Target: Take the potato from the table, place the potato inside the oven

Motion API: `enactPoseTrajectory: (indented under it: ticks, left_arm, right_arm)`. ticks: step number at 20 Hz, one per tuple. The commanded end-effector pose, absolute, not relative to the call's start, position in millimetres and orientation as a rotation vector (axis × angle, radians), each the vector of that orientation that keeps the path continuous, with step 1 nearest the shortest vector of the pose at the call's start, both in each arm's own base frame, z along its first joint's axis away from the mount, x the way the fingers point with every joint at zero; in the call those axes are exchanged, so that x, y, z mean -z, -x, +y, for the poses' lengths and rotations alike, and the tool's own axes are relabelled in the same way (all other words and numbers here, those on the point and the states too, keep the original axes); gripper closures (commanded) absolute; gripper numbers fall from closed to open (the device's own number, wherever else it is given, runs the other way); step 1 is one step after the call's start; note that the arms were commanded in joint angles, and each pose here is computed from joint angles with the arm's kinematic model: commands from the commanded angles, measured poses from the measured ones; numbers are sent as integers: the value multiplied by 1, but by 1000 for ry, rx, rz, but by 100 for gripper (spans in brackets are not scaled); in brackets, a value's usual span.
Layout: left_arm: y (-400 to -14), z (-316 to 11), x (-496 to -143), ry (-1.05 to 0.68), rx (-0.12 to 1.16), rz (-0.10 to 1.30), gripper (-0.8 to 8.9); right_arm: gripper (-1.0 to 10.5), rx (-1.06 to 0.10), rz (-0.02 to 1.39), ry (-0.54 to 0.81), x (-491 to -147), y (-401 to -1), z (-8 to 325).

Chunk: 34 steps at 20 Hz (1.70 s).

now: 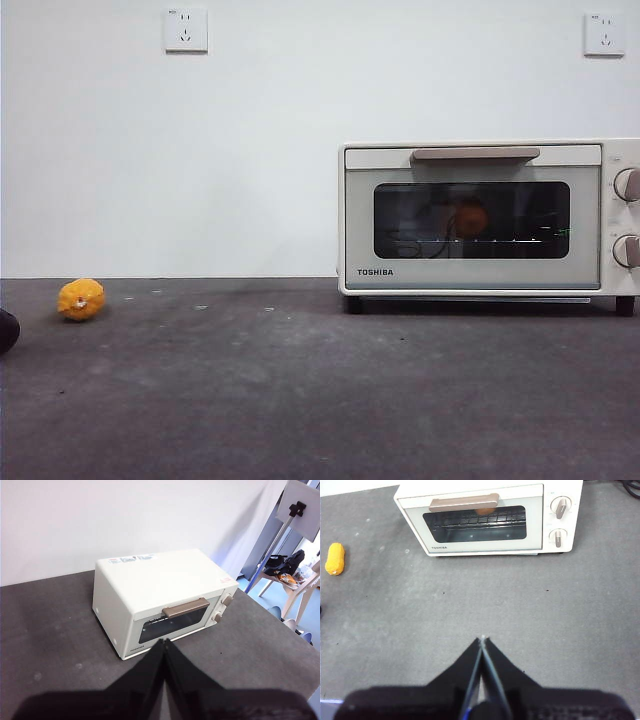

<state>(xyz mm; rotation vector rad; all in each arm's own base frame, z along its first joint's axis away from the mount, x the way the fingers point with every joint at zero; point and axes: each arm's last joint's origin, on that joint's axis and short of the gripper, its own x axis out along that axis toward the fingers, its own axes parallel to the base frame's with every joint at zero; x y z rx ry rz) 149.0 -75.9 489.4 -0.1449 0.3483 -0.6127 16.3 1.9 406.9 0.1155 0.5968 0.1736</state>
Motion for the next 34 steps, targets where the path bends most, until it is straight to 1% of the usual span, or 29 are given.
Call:
enactPoseTrajectory:
  ticks: [1,4,6,8,9,10,12,14,17,20,21,23,26,30,34]
  left_arm:
    - [-151,-77,-489,132,614,343,817]
    - [-158,-79,-487,98,595,345,817]
    - [-167,-77,-482,-60,516,337,817]
    - [-174,-70,-475,-206,412,353,817]
    - [-177,-67,-472,-265,394,355,817]
    - [-177,-64,-468,-286,394,351,817]
    - [-176,-54,-453,-259,381,325,817]
    - [-169,-39,-429,-233,321,255,817]
    - [-150,-23,-381,-220,228,95,817]
    - [-134,-15,-326,-206,167,-43,817]
    - [-129,-13,-307,-195,155,-55,817]
    - [-121,-9,-272,-166,134,-28,817]
    - [-115,-3,-234,-154,90,25,817]
    - [-108,0,-201,-63,60,38,817]
    - [-104,0,-178,4,55,41,817]
  right_arm:
    - [945,-172,615,-104,-405,-15,1]
    - [945,-172,615,-104,-405,-15,1]
    - [945,-172,615,-104,-405,-15,1]
    - [945,-172,615,-104,-405,-15,1]
    - [945,-172,615,-104,-405,-15,1]
    - [945,-172,615,-104,-405,-15,1]
    - [945,-172,615,-104,-405,-15,1]
    - [945,-172,615,-104,-405,-15,1]
    - [945,-172,615,-104,-405,-15,1]
    - [945,-172,616,-104,-405,-15,1]
    - [945,-172,616,-103,-405,-15,1]
    - [945,-172,616,-103,-405,-15,1]
    - [945,-172,617,-104,-405,-15,1]
    - [945,-172,617,-104,-405,-15,1]
    - [945,-172,616,-103,-405,-15,1]
